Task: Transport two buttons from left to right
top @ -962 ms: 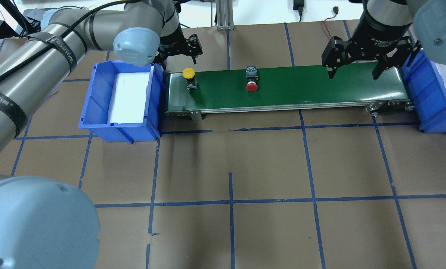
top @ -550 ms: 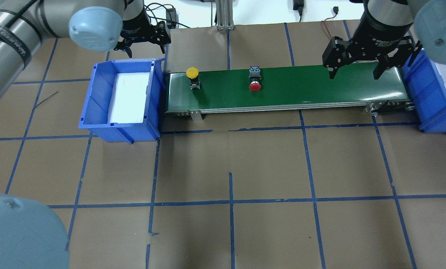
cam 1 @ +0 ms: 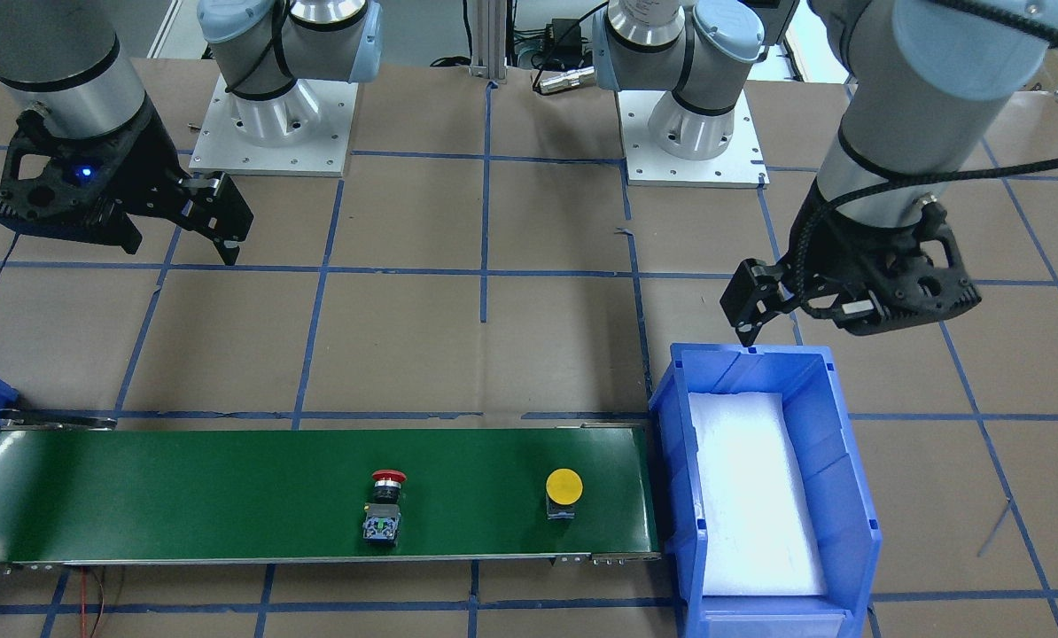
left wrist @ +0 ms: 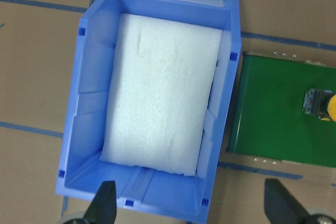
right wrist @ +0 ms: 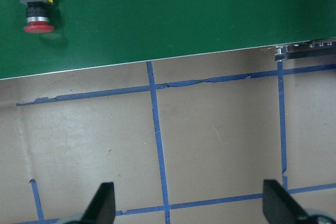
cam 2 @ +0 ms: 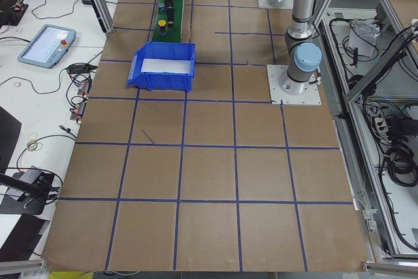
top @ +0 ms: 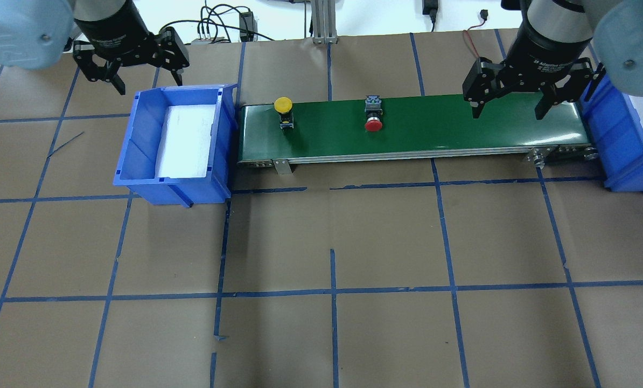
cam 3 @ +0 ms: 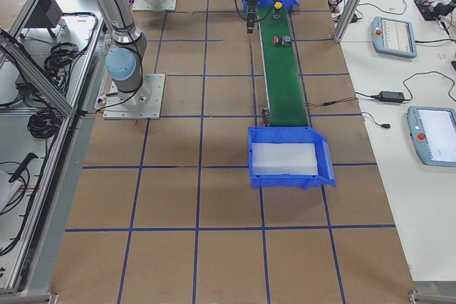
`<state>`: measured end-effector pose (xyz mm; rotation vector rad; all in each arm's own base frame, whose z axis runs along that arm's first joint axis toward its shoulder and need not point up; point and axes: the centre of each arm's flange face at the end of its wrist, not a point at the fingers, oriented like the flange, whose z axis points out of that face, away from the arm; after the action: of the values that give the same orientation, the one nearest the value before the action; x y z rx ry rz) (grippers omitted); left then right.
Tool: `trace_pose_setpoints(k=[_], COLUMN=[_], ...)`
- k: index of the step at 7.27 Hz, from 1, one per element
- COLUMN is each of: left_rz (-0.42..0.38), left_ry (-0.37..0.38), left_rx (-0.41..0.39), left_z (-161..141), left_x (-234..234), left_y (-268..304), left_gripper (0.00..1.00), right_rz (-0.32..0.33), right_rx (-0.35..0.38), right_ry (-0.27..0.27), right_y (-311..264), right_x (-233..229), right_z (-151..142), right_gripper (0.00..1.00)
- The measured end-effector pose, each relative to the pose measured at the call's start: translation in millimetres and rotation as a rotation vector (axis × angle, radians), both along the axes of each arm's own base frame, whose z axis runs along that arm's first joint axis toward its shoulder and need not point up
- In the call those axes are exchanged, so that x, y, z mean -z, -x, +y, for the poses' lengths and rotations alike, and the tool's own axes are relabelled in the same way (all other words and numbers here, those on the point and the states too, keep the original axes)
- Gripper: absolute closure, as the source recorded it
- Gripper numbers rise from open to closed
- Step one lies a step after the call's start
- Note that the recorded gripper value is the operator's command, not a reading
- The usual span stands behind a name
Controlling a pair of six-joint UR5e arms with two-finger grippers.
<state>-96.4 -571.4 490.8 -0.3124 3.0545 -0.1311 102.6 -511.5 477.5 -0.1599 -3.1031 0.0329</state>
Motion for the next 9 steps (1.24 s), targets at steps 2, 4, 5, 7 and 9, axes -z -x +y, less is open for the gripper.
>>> trace_pose_setpoints(k=[2, 4, 5, 7, 9], left_rz=[0.003, -0.003, -0.006, 0.03, 0.065], left_ry=[-0.043, -0.036, -0.022, 0.031, 0.007], left_rx=[-0.015, 0.092, 0.123, 0.151, 0.103], left_z=[27, 28, 26, 7, -45], left_x=[-14, 8, 17, 25, 26], left_y=[-27, -35, -33, -18, 19], left_gripper=[0.0, 0.0, 0.0, 0.0, 0.0], right_rz=[0.001, -0.001, -0.003, -0.002, 0.0], right_rx=[0.003, 0.004, 0.004, 0.006, 0.007], right_ry=[0.002, 0.003, 0.003, 0.003, 0.004], right_y=[0, 0, -1, -1, -1], right_x=[0, 0, 0, 1, 1], right_z=[0, 0, 0, -1, -1], right_gripper=[0.0, 0.0, 0.0, 0.0, 0.0])
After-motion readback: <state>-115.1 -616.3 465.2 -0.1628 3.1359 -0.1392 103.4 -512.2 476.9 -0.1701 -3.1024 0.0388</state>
